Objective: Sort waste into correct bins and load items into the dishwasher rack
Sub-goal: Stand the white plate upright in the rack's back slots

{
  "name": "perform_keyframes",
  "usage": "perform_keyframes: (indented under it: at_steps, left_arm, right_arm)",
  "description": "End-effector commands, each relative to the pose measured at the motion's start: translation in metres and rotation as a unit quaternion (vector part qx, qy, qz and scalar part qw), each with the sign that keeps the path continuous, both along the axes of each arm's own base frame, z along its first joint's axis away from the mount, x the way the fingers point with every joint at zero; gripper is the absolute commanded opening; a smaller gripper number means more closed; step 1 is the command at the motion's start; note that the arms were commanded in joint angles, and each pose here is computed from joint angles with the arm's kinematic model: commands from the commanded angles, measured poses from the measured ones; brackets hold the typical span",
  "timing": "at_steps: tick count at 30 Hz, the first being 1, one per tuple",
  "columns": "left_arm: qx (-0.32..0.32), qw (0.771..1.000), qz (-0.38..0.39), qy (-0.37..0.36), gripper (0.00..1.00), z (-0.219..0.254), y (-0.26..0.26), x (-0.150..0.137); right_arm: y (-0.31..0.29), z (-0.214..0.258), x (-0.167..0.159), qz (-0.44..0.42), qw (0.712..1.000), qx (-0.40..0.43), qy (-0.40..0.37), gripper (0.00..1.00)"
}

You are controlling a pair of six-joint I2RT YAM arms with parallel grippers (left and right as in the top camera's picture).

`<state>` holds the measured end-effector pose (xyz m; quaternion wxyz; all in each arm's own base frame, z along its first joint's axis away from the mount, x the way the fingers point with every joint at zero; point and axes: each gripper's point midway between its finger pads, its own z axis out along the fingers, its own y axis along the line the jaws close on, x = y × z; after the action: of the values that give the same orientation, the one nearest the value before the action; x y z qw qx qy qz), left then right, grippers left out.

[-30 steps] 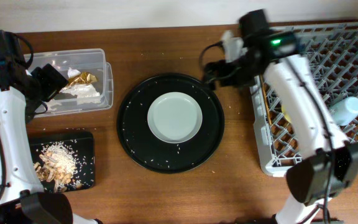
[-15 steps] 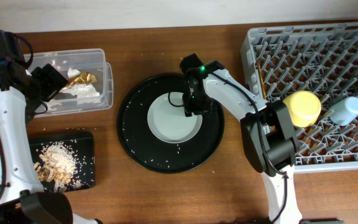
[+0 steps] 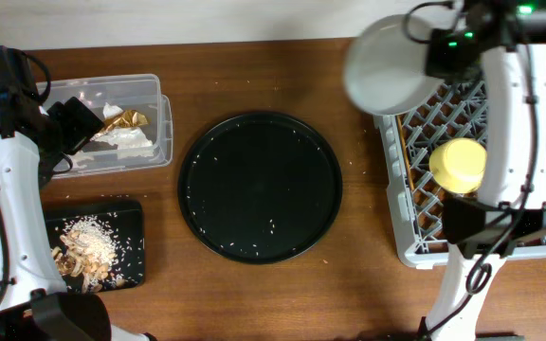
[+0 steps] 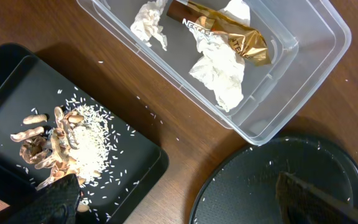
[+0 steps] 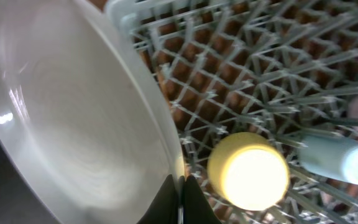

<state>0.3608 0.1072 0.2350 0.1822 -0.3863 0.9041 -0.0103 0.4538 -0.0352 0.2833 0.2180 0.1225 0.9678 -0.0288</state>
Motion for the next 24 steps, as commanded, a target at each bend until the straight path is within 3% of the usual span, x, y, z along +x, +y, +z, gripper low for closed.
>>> perform_keyframes:
  at_steps: [1,5,9,15,18,22,23,24]
  left_arm:
    - [-0.002,1.000,0.009,-0.006,0.99,0.003,0.002,-0.001]
    - [-0.002,1.000,0.009,-0.006,0.99,0.003,0.002,-0.001]
    - [-0.002,1.000,0.009,-0.006,0.99,0.003,0.002,-0.001]
    - [-0.002,1.000,0.008,-0.006,0.99,0.003,0.002,-0.001]
    - [-0.002,1.000,0.008,-0.006,0.99,0.003,0.002,-0.001]
    - [-0.002,1.000,0.008,-0.006,0.99,0.003,0.002,-0.001]
    - [-0.002,1.000,0.008,-0.006,0.99,0.003,0.002,-0.001]
    - [-0.002,1.000,0.009,-0.006,0.99,0.003,0.002,-0.001]
  right_arm:
    - [-0.075,0.018,-0.007,-0.107,0.986,-0.127,-0.013,0.04]
    - [-0.099,0.011,0.015,-0.139,0.973,-0.181,-0.030,0.04]
    - [-0.096,-0.008,0.032,-0.135,0.974,-0.182,-0.029,0.04]
    - [-0.061,-0.057,0.060,-0.063,0.975,-0.213,-0.007,0.04]
    - [-0.052,-0.055,0.066,-0.066,0.959,-0.276,-0.016,0.04]
    - [-0.030,-0.058,0.070,-0.033,0.964,-0.263,-0.017,0.04]
    - [-0.018,-0.062,0.071,-0.017,0.969,-0.247,-0.015,0.09]
    - [-0.003,-0.063,0.068,0.002,0.974,-0.228,-0.012,0.34]
